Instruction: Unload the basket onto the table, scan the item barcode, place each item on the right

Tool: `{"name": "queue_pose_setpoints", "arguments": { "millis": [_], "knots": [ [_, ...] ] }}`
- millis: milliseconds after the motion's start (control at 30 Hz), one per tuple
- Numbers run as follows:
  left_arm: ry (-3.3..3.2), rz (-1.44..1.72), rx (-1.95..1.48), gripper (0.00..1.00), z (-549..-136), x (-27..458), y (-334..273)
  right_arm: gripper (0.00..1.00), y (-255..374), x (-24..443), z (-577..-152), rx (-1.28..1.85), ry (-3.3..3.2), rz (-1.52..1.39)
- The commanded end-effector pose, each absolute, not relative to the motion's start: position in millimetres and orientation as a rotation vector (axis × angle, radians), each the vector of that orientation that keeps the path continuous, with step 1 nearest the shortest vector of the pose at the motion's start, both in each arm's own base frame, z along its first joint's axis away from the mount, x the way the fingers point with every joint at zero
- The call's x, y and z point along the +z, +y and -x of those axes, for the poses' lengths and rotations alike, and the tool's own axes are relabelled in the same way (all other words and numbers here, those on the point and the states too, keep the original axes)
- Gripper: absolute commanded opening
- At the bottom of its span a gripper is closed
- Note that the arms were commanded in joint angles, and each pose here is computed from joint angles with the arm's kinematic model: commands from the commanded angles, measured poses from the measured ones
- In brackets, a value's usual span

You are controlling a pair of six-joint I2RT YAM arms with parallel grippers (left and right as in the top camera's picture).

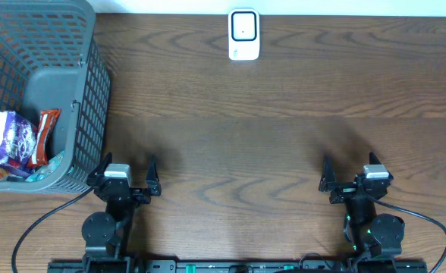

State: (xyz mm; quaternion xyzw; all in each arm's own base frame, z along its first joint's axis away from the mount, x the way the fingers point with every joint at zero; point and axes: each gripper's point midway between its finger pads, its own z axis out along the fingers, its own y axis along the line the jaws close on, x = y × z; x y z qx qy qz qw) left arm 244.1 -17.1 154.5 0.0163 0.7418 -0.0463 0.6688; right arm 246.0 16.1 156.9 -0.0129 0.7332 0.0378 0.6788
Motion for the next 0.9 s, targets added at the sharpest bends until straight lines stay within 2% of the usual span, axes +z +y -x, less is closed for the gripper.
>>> {"name": "queue_pose_setpoints", "arguments": {
  "millis": [0, 167, 300, 467, 867],
  "knots": [
    [1.718, -0.034, -0.101, 0.98, -243.6, 138.6, -16.2, 0.99, 13.4, 156.3, -245.9, 0.063, 1.647, 0.032],
    [1.708, -0.047, -0.153, 0.98, -243.1, 141.3, -23.4, 0.99, 13.4, 156.3, -245.9, 0.063, 1.647, 0.032],
    [1.72, -0.157, -0.73, 0.98, -217.5, 148.1, -94.9, 0.99, 13.4, 156.3, -245.9, 0.063, 1.647, 0.032],
    [1.669, -0.137, -1.083, 0.98, -197.1, 176.1, -122.4, 0.99, 13.4, 156.3, -245.9, 0.063, 1.647, 0.032],
    [1.113, -0.465, -1.185, 0.98, -129.2, 301.9, -136.7, 0.99, 13.4, 156.3, -245.9, 0.063, 1.647, 0.032]
  ]
}}
